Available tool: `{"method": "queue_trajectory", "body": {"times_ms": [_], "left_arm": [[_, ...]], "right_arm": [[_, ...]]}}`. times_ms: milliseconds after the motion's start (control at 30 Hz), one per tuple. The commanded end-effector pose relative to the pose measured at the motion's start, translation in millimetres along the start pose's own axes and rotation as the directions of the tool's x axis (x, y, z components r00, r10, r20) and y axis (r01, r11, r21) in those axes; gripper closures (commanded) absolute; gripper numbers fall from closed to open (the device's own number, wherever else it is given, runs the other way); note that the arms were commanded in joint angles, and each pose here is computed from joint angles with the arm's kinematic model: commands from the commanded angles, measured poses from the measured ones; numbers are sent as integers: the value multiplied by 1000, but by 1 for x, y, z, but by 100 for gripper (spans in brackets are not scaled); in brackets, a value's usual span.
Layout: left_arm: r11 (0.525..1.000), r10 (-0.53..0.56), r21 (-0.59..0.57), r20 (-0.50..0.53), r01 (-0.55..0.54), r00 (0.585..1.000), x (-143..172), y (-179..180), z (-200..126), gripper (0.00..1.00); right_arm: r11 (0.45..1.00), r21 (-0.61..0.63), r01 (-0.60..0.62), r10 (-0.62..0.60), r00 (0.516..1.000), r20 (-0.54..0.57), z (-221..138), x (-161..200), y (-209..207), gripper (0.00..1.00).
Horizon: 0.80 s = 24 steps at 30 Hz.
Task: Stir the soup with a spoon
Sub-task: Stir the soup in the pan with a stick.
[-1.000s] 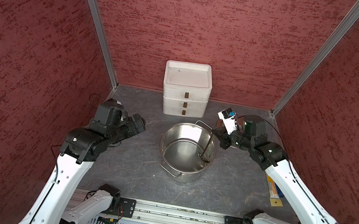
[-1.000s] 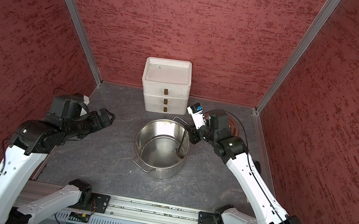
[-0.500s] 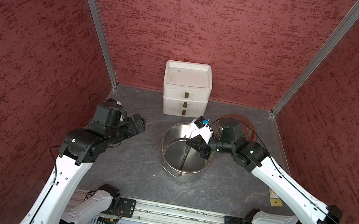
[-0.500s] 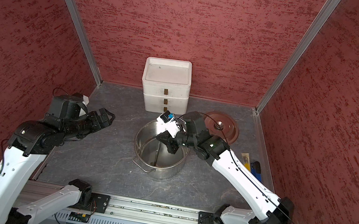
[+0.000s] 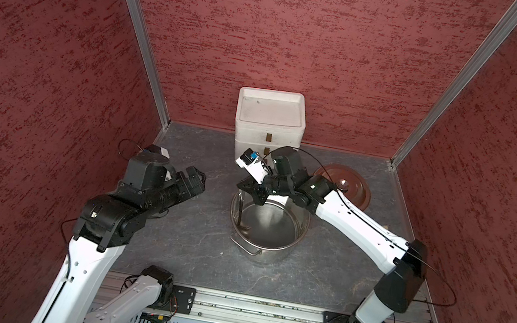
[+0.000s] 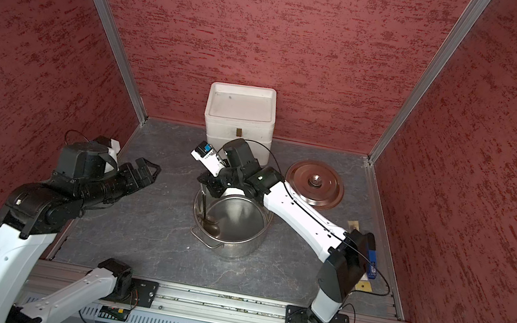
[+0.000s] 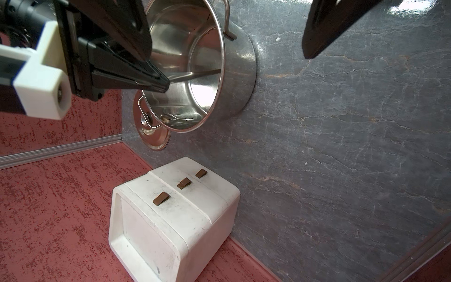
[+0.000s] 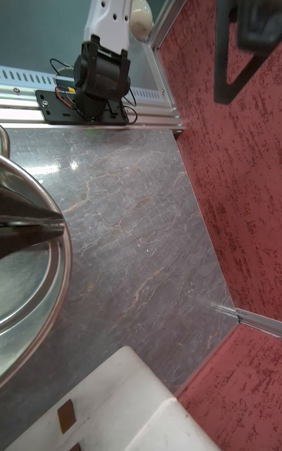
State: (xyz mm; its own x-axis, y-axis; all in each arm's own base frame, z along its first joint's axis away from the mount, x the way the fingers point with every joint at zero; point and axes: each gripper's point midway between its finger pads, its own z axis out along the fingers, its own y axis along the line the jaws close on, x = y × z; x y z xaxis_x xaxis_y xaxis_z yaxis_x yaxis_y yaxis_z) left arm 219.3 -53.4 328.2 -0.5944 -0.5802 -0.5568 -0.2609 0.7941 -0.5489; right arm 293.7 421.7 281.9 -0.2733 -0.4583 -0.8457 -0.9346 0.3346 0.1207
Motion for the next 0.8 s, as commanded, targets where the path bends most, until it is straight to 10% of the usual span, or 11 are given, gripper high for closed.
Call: {"method": "queue_trajectory", "body": {"times_ms": [0,767], "left_arm": [[1000,1,-15,6,-1,1000,-3,1,1,0],[1000,14,-19,-24,-14,1000,-4,-4,19,0]], "right_arm": [[995,95,-7,4,999,31,-10,-14,-31,100],[885,428,-182,182,982,43,-141,58,-122,100]]}}
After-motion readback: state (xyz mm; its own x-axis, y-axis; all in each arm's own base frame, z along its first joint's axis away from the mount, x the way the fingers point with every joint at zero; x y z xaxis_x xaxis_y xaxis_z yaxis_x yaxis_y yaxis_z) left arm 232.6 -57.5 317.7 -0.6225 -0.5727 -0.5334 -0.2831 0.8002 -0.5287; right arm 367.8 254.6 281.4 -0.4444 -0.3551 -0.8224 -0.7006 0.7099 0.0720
